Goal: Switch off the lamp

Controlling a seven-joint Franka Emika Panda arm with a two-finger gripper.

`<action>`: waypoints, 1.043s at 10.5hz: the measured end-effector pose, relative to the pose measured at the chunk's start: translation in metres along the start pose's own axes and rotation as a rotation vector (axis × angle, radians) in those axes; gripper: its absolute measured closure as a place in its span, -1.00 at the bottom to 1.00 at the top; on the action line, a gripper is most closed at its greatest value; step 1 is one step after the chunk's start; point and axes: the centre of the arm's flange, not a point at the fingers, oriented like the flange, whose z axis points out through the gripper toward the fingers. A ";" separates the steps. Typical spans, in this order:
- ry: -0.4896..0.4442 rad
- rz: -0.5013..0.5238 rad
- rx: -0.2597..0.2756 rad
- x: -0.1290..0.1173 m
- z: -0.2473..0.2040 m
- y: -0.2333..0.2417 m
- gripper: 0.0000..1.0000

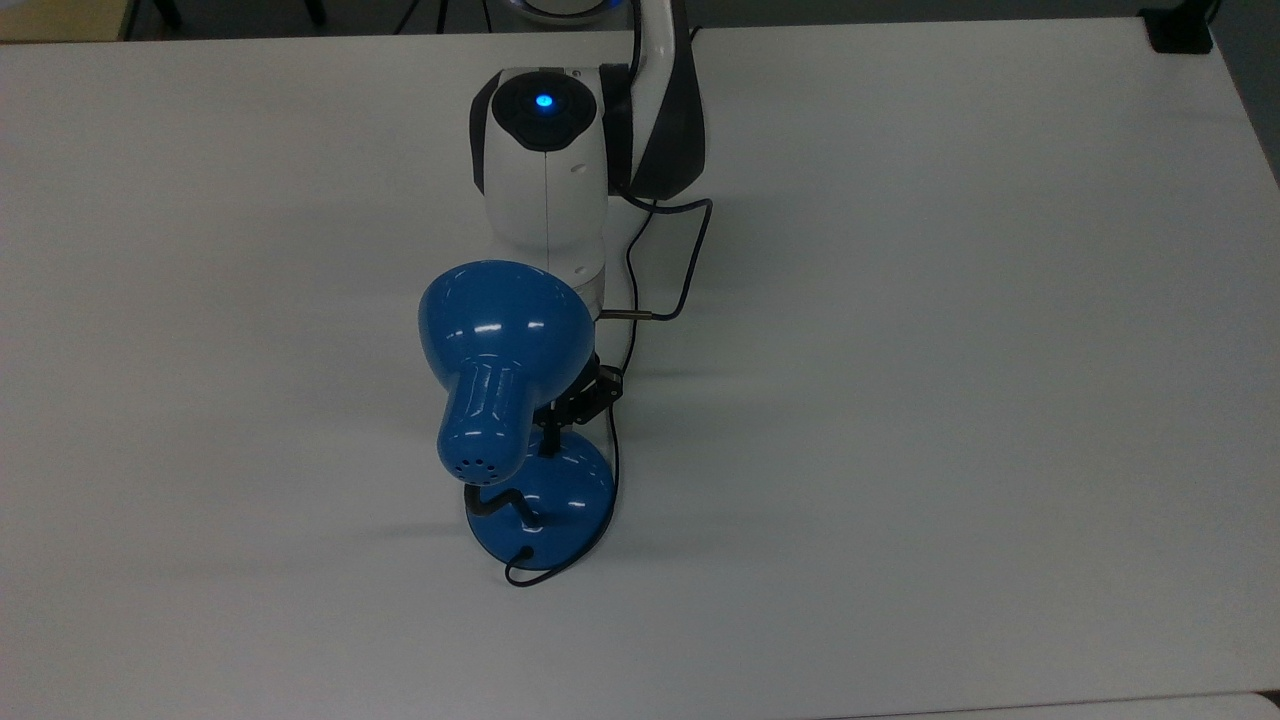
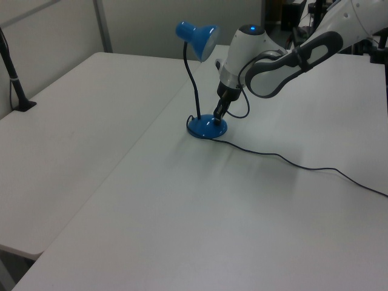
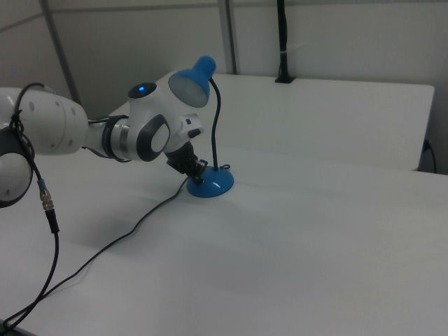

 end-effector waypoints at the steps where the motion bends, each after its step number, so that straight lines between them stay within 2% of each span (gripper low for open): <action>1: -0.002 0.000 0.000 -0.001 0.001 0.000 0.98; 4: -0.017 -0.005 -0.003 -0.008 0.002 0.000 0.98; 7: -0.077 -0.002 -0.004 -0.031 -0.002 0.003 0.98; 8: -0.133 0.003 -0.005 -0.034 -0.023 0.006 0.98; 10: -0.228 0.012 -0.002 -0.036 -0.103 0.011 0.93; 11: -0.271 0.018 0.000 -0.042 -0.149 0.015 0.67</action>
